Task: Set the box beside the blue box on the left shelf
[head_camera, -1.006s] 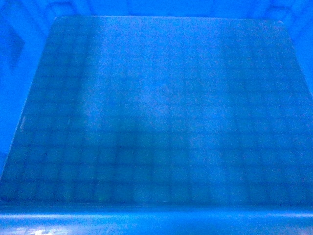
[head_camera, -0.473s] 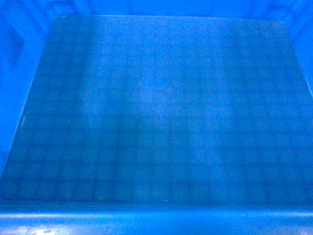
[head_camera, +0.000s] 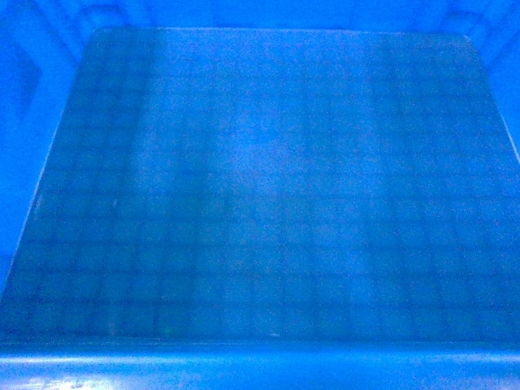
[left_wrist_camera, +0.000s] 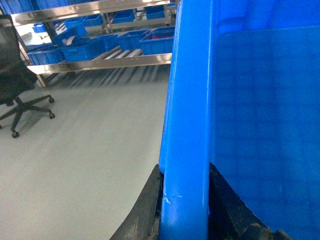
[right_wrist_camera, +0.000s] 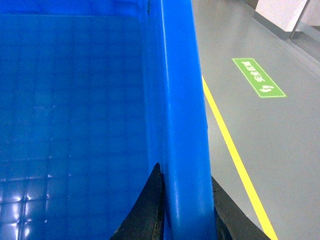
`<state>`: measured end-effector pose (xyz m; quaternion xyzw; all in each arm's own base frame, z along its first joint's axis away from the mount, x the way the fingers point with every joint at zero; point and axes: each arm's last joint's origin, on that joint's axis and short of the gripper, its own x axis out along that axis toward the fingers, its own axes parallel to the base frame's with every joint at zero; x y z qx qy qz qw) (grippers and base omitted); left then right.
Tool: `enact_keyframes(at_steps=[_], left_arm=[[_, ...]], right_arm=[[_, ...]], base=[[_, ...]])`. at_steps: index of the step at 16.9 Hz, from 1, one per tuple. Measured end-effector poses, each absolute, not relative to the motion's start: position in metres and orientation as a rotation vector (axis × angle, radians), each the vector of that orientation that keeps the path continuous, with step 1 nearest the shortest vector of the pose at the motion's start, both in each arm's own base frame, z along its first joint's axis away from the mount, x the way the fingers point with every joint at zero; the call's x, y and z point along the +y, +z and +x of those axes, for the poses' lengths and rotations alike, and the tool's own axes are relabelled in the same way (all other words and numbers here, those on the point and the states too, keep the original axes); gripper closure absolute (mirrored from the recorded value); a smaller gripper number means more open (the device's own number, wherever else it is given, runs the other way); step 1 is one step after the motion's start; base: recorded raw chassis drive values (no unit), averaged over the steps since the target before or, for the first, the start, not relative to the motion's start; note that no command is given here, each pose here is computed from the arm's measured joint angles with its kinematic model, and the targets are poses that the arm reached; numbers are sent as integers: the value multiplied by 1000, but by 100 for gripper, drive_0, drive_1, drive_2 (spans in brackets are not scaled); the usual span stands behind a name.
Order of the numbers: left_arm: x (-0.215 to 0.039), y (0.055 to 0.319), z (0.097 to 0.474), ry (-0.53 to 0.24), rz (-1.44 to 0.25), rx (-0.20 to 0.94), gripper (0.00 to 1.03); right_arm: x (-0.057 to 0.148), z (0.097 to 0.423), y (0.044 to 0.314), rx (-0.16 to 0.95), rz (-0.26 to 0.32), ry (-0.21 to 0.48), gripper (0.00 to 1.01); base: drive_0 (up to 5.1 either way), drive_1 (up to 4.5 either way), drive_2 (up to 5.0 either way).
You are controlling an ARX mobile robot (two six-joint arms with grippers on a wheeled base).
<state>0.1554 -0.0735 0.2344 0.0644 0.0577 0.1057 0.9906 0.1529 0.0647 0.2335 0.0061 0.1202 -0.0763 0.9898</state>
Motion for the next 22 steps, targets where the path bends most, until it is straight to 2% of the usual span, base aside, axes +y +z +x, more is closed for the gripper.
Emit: enact_keyframes(at_steps=[4,22], left_arm=[[-74,234,155,212,131,117,87],[-74,235,156,213,127,114,87]], right_arm=[[65,153,233,242,11,-153,88],[65,153,234,238,13,-153,88]], base=[[-158,-158,-158],[-4,415,-424]])
